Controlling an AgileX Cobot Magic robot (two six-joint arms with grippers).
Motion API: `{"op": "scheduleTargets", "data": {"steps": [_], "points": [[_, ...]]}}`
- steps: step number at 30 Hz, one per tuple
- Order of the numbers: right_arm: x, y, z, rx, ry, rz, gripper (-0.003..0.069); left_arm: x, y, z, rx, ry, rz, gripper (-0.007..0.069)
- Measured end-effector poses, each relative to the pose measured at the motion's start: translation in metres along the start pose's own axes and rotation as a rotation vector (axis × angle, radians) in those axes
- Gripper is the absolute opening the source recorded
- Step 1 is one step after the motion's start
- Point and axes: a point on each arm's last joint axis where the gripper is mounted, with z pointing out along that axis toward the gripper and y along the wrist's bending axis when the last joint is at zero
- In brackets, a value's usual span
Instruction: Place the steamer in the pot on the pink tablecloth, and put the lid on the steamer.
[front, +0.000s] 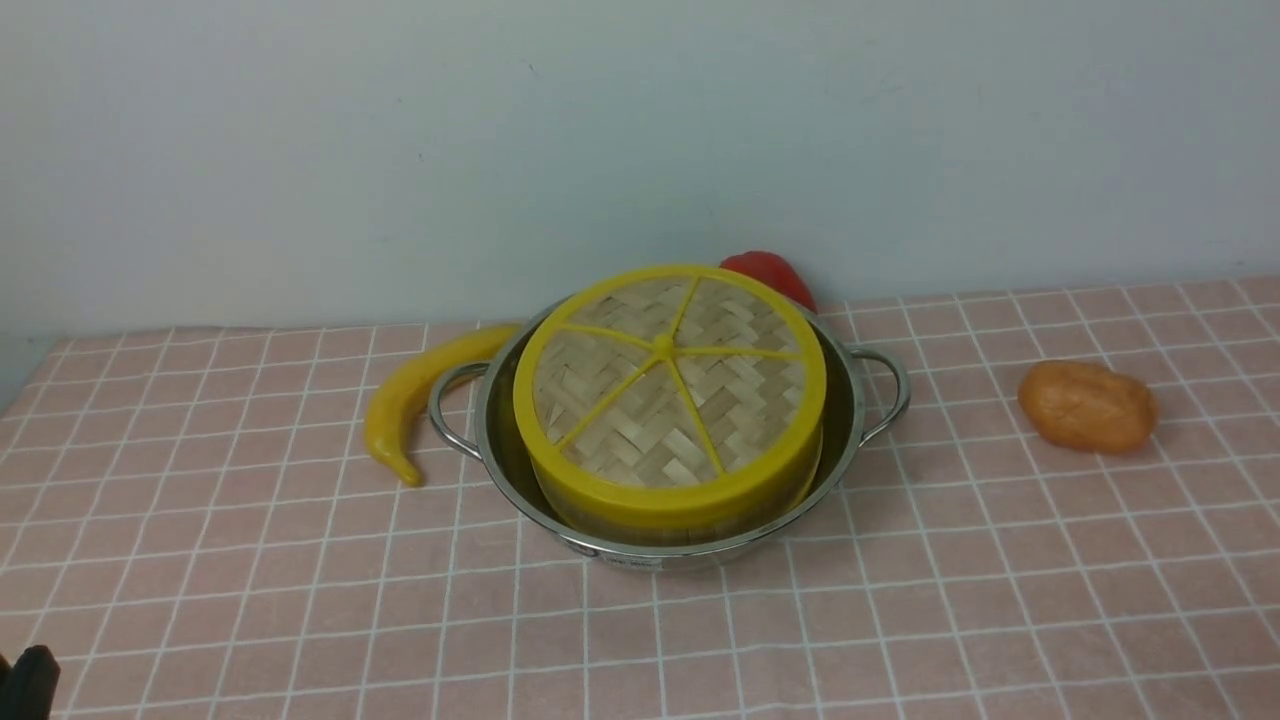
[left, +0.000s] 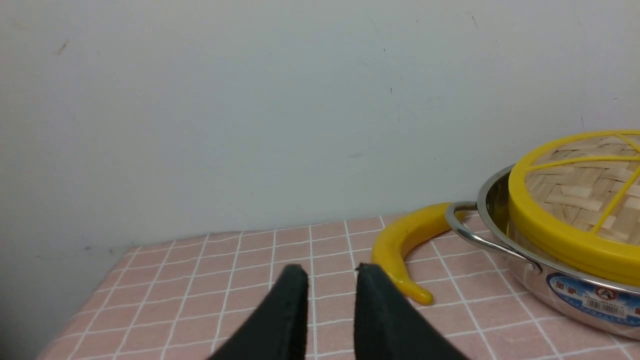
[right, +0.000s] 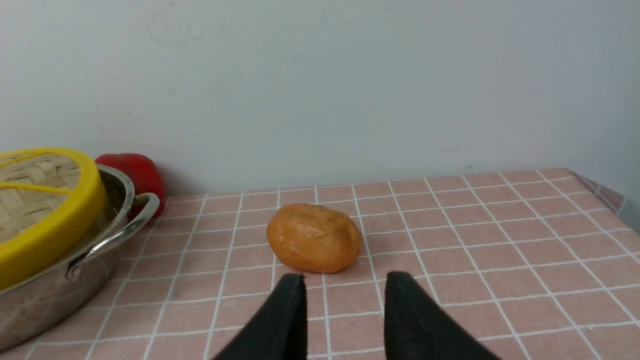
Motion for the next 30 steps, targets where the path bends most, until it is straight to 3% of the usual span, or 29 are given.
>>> {"op": "scheduleTargets", "data": {"steps": [30], "points": [[-0.0007,0.0003,-0.0004,-0.004,-0.010,0.005,0.0240,0.0000,0.0000,0.0000,0.000,0.000,0.001,0.0191]]}}
